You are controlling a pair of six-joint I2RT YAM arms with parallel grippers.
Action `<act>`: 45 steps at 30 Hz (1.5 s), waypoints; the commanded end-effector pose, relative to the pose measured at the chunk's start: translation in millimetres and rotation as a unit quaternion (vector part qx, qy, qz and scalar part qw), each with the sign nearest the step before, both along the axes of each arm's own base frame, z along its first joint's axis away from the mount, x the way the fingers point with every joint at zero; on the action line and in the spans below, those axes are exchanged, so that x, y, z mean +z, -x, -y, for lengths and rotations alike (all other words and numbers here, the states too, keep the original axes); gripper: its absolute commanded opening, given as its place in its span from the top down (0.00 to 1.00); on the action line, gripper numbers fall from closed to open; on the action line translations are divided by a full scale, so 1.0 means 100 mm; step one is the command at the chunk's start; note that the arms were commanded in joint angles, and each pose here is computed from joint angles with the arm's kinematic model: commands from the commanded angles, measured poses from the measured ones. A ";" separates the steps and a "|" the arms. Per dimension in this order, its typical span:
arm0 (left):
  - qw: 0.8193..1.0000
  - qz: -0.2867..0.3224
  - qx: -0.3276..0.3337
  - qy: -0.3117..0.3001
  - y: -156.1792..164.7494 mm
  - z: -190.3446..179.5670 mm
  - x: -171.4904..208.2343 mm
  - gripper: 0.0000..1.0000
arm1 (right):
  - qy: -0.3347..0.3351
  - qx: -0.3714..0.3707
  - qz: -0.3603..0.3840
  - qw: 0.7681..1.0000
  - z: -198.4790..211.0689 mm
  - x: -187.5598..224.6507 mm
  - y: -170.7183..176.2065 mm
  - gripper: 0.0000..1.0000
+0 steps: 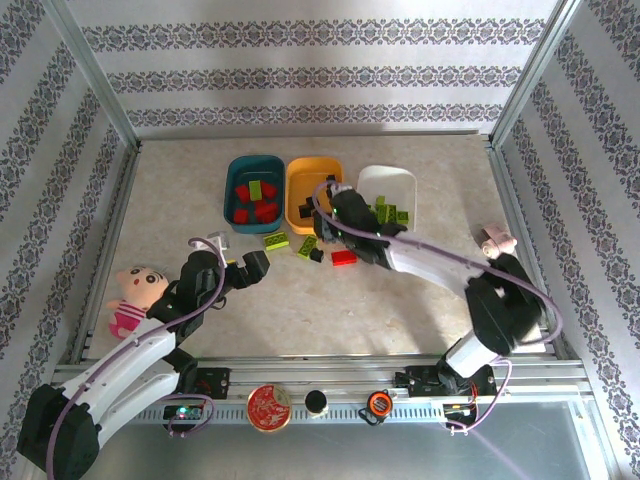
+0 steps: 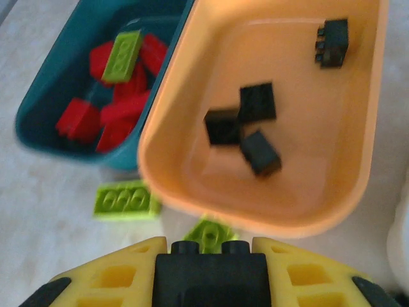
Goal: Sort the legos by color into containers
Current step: Pick up the lego from the center of the table, then place the lego in the container, then pick up the lego from the center of the table.
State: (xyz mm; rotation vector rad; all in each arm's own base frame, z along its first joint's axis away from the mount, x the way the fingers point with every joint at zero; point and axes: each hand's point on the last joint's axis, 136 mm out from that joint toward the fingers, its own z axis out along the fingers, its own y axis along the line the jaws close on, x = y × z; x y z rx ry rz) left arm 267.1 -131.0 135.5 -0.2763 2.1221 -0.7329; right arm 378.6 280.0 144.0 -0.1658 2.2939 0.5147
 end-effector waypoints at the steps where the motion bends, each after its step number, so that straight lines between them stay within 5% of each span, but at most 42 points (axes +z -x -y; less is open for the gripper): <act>1: 1.000 -0.001 -0.004 0.011 0.05 0.02 -0.01 0.00 | 0.031 -0.011 -0.014 0.999 0.07 -0.23 -0.35 0.69; 5: 1.000 -0.004 -0.001 0.012 0.10 -0.01 -0.04 0.00 | 0.042 -0.018 -0.022 0.999 0.03 -0.32 -0.65 0.62; 7: 1.000 -0.004 -0.001 0.012 0.11 -0.02 -0.05 0.00 | 0.045 -0.022 -0.024 0.998 0.02 -0.31 -0.76 0.48; 13: 1.000 0.001 -0.004 0.012 0.11 0.00 -0.02 0.00 | 0.045 -0.023 -0.008 0.999 0.10 -0.10 -0.64 0.32; 17: 1.000 0.007 -0.006 0.015 0.09 0.01 0.03 0.00 | 0.047 -0.030 0.000 0.998 0.26 0.01 -0.36 0.30; 28: 1.000 -0.005 -0.015 0.020 0.06 0.07 -0.06 0.00 | 0.065 -0.069 -0.048 0.994 0.76 -0.49 0.45 0.29; 45: 1.000 -0.004 -0.012 0.021 0.07 0.05 -0.07 0.00 | 0.048 -0.192 -0.087 0.976 1.36 -0.94 0.46 0.39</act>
